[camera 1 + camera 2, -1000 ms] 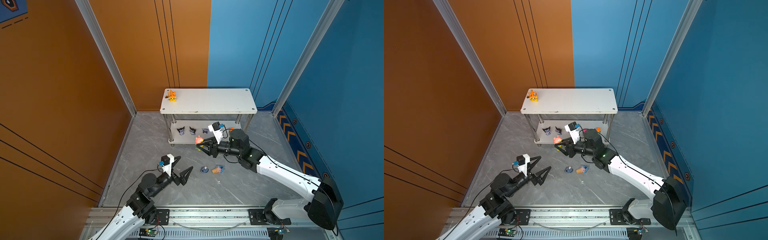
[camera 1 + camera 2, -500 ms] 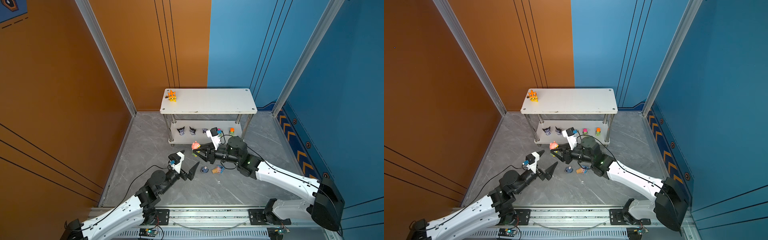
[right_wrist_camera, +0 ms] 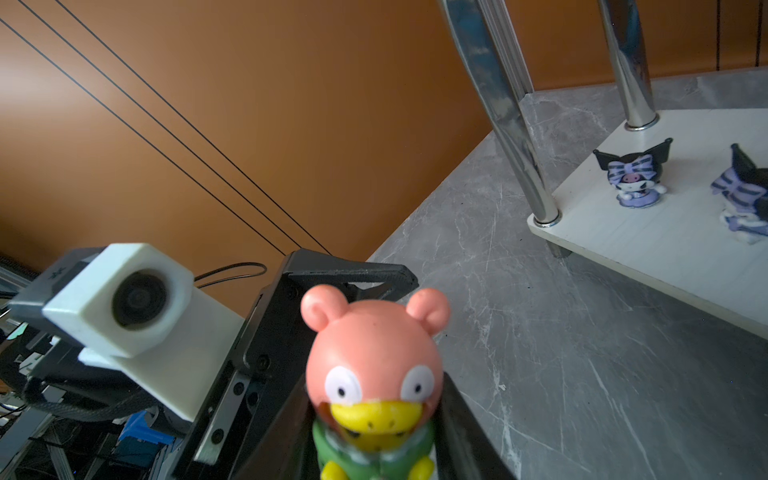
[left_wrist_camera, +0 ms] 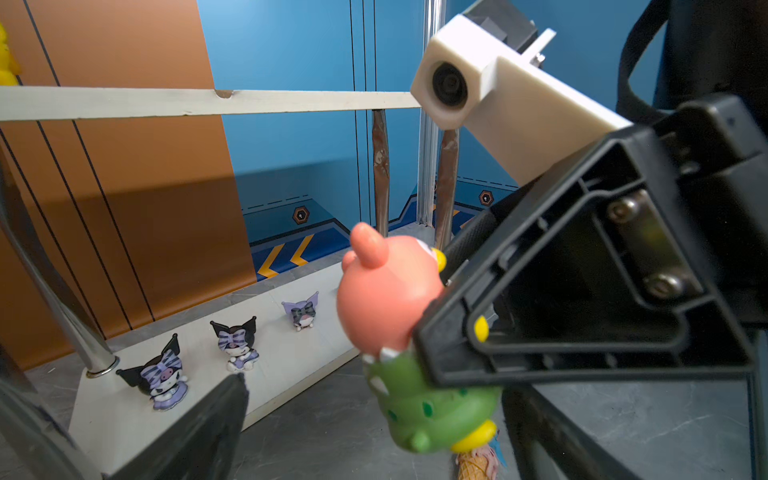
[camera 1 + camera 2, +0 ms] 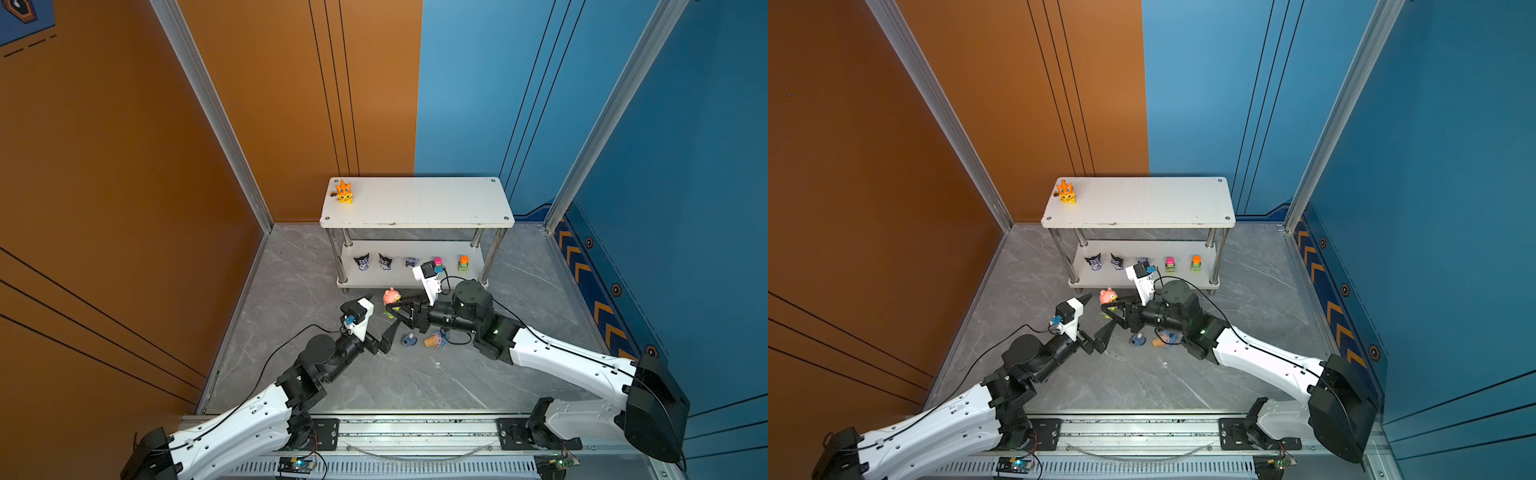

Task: Place and organize the plastic toys onto the shelf

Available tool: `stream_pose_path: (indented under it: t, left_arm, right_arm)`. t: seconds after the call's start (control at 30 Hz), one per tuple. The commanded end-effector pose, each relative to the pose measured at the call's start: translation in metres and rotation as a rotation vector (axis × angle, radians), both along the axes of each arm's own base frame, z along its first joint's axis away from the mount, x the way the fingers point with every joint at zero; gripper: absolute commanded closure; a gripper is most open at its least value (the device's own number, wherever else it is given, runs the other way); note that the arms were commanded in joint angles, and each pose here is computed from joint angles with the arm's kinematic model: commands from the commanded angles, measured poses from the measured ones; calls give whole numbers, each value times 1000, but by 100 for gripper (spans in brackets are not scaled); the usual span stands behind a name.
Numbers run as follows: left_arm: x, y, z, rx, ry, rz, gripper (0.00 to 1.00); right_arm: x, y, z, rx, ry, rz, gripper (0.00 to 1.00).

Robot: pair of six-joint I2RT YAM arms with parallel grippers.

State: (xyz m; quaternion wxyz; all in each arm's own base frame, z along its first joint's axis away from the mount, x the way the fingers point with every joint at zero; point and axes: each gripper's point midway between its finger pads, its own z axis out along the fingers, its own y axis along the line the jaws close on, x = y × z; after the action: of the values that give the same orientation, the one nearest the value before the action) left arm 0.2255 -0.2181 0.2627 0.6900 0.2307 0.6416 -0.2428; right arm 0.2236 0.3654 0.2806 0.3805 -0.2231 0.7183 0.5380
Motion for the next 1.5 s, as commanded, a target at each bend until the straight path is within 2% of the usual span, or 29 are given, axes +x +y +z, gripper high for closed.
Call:
stream_pose_path:
  t: [0.0, 0.17, 0.37, 0.7, 0.9, 1.03, 1.23, 1.47]
  left_arm:
    - [1, -1, 24, -29, -57, 7, 7]
    - [2, -3, 25, -24, -60, 7, 23]
    - [1, -3, 29, -25, -73, 1, 33]
    - [-2, -12, 29, -8, -77, -43, 46]
    - [-2, -14, 29, -3, -78, -51, 46]
    - [-2, -15, 29, 2, -72, -55, 47]
    - [-3, -12, 28, 10, -67, -47, 59]
    - [-4, -14, 27, 19, -63, -57, 65]
  right_arm:
    - [-4, -3, 15, 53, -27, -8, 77]
    - [-5, -2, 15, 60, -22, -6, 77]
    - [-5, 2, 11, 57, -10, 3, 77]
    - [-8, 8, 1, 41, 27, 40, 77]
    - [-11, 12, -7, 20, 51, 69, 72]
    - [-12, 12, -8, 15, 53, 74, 71]
    - [-10, 5, -4, 11, 36, 46, 72]
    - [-8, 3, -6, 2, 43, 47, 70]
